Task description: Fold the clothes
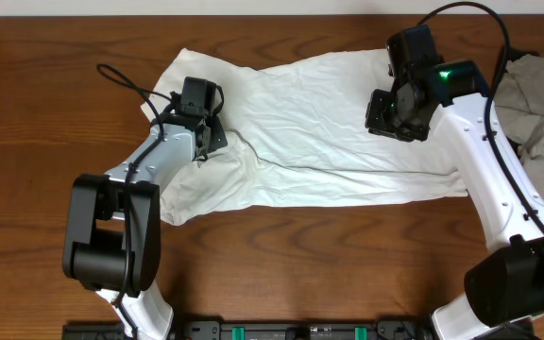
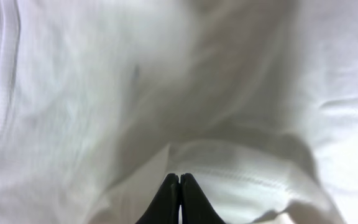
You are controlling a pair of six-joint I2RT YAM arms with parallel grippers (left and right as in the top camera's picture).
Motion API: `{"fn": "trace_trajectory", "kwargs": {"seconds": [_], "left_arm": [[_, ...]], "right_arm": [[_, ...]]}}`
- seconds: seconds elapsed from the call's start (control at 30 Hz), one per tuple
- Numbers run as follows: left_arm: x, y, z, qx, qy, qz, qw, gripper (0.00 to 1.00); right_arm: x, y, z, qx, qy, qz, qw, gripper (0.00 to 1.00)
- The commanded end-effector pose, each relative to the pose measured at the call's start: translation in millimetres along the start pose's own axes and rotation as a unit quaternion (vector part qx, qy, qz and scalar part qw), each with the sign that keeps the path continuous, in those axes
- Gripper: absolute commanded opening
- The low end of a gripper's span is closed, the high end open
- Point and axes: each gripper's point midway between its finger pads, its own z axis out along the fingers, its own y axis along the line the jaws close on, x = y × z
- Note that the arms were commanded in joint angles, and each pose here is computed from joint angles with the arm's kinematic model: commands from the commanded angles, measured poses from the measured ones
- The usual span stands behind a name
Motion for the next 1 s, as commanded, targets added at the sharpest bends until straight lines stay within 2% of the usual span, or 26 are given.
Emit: {"fn": "trace_trajectory", "kwargs": {"seconds": [0.0, 0.13, 0.27, 0.4, 0.5, 0.63, 0.8, 0.97], "left_arm": [[-21, -1, -9, -0.006, -0.027, 0.027, 0.999, 0.06], [-47, -10, -42, 0.009, -0.059, 0.022, 0.998, 0.06], [-58, -10, -91, 0.019, -0.079, 0.019, 0.997, 0.07], [-33, 11, -144, 0.010, -0.055, -0.009, 0.998, 0.08], [-7, 23, -164, 0.000, -0.020, -0.032, 0.999, 0.06], [21, 33, -155, -0.025, 0.042, -0.023, 0.999, 0.06], [64, 27, -120, -0.014, 0.144, -0.020, 0.989, 0.06], [84, 30, -85, -0.038, 0.202, -0.018, 0.979, 0.06]], "right_arm": [[0, -2, -6, -0.003, -0.004, -0.004, 1.000, 0.30], [1, -3, -6, -0.001, 0.000, -0.004, 1.000, 0.30], [2, -3, -6, 0.000, 0.001, -0.004, 1.000, 0.30], [2, -3, -6, 0.000, 0.001, -0.004, 1.000, 0.31], [1, -2, -6, -0.002, -0.001, -0.004, 1.000, 0.31], [0, -1, -6, -0.004, -0.004, -0.004, 1.000, 0.31], [4, 3, -6, -0.003, 0.001, -0.012, 1.000, 0.31], [6, 6, -6, -0.004, 0.001, -0.016, 1.000, 0.31]]}}
